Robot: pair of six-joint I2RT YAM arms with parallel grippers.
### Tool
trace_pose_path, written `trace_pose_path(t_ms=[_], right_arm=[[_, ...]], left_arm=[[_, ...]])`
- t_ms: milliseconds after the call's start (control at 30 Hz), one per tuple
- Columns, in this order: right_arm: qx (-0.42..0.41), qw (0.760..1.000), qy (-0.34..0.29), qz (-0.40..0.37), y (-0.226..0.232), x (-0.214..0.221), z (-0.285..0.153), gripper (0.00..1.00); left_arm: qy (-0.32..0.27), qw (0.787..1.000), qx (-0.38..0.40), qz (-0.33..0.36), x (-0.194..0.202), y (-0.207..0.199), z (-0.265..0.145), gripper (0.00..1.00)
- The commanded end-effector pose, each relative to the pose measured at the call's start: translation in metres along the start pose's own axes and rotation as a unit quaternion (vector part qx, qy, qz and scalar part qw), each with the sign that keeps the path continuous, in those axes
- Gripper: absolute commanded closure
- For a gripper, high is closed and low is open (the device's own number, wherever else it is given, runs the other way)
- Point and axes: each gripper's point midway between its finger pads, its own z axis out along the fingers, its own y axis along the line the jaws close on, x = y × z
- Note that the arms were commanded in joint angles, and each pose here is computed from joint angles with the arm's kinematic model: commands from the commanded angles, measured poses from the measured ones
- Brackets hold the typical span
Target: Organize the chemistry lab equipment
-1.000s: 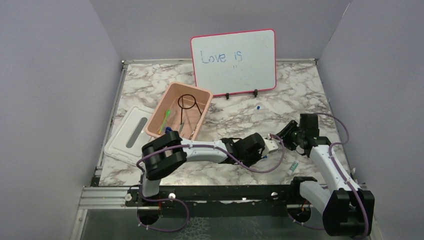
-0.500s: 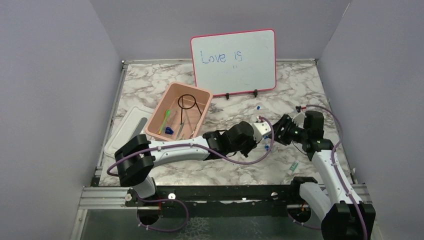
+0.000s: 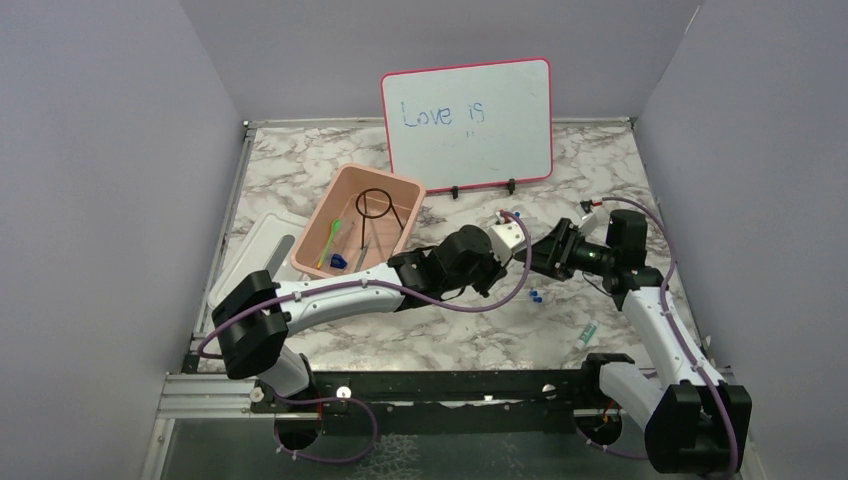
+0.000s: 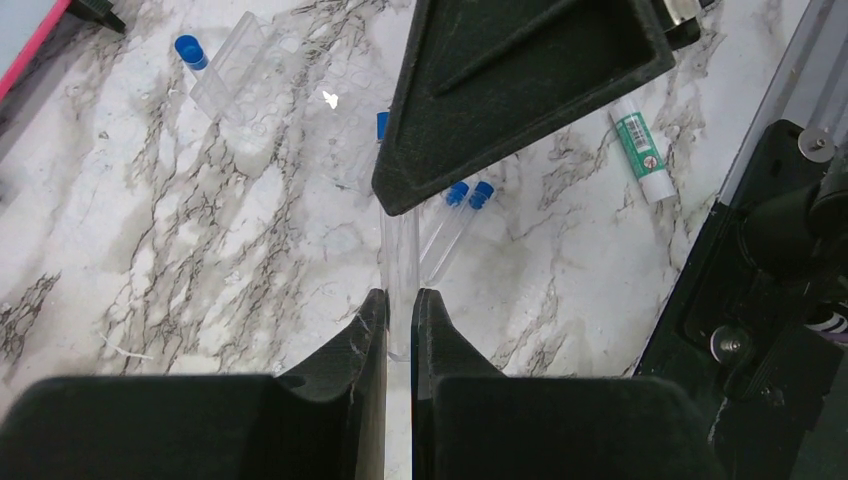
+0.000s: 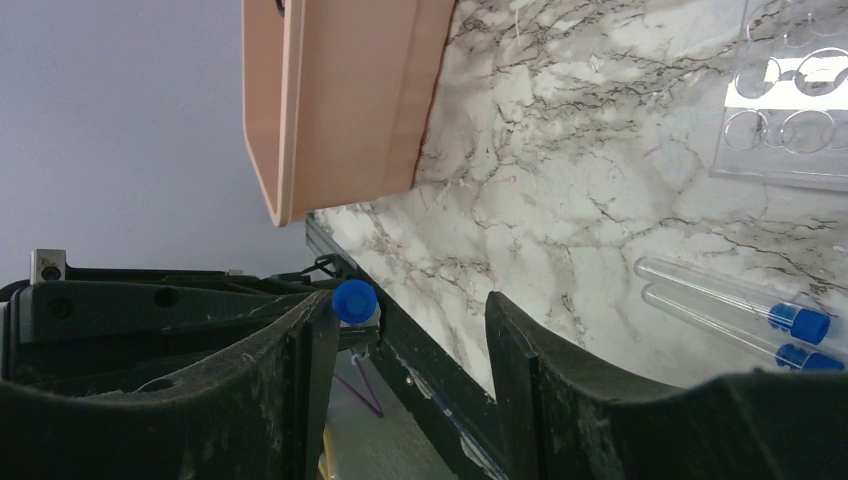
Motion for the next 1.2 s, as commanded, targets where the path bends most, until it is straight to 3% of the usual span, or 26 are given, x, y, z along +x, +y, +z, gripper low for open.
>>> trace_pose_path(t_ms=[0, 500, 567, 767, 1000, 1167], right_arm=[[-0.047, 0.999, 0.005, -0.016, 0.021, -0.008, -0.001, 0.42], [-0.058, 0.998, 0.017, -0.008, 0.021, -0.005, 0.001, 0.81], [-0.049, 0.999, 0.011, -0.014, 0.021, -0.008, 0.001, 0.86], [0.041, 0.996, -0.061, -0.055, 0.003, -0.038, -0.003, 0.88], [0.167, 0.966, -0.160, -0.119, -0.017, -0.084, -0.008, 0.87], [0.244, 0.929, -0.208, -0.184, -0.014, -0.104, 0.003, 0.88]], left_arm=[[-0.017, 1.000, 0.017, 0.005, -0.009, -0.005, -0.003, 0.99], [-0.005, 1.000, 0.018, 0.005, -0.001, -0.005, 0.004, 0.98], [-0.008, 1.000, 0.007, -0.007, -0.005, 0.000, 0.003, 0.92], [-0.023, 0.998, -0.044, -0.047, -0.025, 0.027, -0.009, 0.57], [-0.047, 0.988, -0.130, -0.068, -0.053, 0.072, -0.057, 0.47], [-0.059, 0.986, -0.147, -0.050, -0.059, 0.081, -0.094, 0.42]])
